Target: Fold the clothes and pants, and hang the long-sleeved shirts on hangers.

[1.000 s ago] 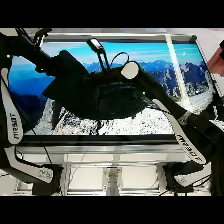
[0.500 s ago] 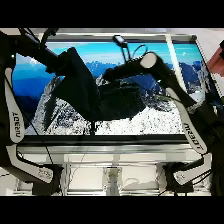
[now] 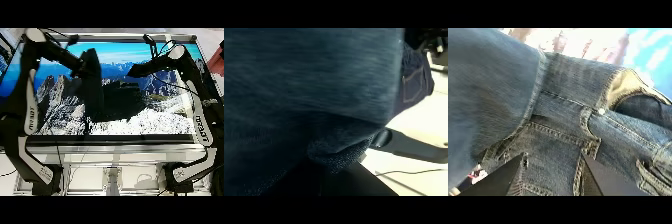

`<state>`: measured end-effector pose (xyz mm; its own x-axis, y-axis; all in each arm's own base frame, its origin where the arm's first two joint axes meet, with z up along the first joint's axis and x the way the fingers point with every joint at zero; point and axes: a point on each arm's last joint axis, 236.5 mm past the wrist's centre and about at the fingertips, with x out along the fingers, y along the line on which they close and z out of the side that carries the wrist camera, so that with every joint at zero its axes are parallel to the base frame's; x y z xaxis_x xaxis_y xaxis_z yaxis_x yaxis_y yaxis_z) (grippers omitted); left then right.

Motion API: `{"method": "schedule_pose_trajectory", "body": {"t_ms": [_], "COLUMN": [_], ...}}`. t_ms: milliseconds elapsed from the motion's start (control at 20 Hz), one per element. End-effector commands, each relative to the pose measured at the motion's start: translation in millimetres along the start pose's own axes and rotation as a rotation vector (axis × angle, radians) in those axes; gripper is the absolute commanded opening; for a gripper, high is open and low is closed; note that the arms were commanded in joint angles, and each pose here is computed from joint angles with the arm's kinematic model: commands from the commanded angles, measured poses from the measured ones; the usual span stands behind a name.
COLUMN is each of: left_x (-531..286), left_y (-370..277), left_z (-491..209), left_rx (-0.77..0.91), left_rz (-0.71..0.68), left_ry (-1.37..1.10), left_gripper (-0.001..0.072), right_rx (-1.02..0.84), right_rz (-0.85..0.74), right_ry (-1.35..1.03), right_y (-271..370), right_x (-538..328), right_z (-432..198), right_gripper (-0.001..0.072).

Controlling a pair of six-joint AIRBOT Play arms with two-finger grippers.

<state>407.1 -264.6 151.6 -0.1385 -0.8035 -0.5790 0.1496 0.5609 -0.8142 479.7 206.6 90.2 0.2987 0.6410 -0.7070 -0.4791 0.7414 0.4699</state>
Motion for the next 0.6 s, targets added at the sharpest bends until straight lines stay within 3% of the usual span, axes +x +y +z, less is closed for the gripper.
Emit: {"method": "schedule_pose_trajectory", "body": {"t_ms": [0,200,450,550], "left_x": [58,99,143,162], "left_y": [-9,-45,-53,-52], "left_z": [18,59,76,73], "left_rx": [-0.019,0.003,0.039,0.023], "left_rz": [-0.071,-0.277,-0.298,-0.302], "left_ry": [0.014,-0.106,-0.178,-0.158], "left_gripper": [0.0022,0.0022,0.0026,0.0077], "right_rx": [0.018,0.016,0.012,0.008], "right_rz": [-0.003,-0.013,-0.021,-0.034], "right_ry": [0.005,0.009,0.012,0.018], "right_y": [-7,-10,-12,-15], "right_x": [-5,-5,-5,-5], "right_z": [-2,-3,-4,-5], "right_gripper": [0.0362,0.0363,0.0363,0.0363]}}
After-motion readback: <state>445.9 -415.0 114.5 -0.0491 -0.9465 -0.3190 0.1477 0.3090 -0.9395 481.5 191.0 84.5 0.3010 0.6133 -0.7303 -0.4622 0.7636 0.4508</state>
